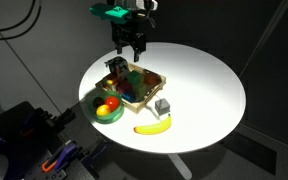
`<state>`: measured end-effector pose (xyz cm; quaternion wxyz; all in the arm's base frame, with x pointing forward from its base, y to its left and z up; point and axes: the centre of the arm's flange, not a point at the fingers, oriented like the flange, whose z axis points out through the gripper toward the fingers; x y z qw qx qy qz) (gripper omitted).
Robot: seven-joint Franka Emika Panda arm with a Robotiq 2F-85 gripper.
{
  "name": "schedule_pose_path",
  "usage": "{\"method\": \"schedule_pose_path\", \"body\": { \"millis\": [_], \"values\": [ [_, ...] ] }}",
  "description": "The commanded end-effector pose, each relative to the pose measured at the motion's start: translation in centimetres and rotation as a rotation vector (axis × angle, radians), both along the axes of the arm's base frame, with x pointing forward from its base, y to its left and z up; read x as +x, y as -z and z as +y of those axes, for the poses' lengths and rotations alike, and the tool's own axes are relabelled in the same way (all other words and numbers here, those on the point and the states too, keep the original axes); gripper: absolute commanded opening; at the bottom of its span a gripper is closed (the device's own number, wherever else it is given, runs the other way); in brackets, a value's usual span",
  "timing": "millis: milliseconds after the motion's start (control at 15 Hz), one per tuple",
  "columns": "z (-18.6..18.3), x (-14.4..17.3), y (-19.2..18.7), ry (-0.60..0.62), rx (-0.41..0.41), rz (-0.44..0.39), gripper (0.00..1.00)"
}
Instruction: Pick up the gray block and put it on the table
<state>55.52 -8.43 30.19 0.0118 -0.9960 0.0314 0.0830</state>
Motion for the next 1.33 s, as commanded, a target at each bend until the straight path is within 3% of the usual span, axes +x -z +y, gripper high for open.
{"method": "schedule_pose_path", "body": {
  "millis": [0, 600, 1267],
  "values": [
    [2.0, -2.0, -2.5, 0.010, -0.028, -0.038, 1.00],
    [6.2, -3.4, -6.9, -0.030, -0.058, -0.138, 1.00],
    [8.6, -5.1, -9.2, -0.062, -0.051, -0.203, 1.00]
  ]
}}
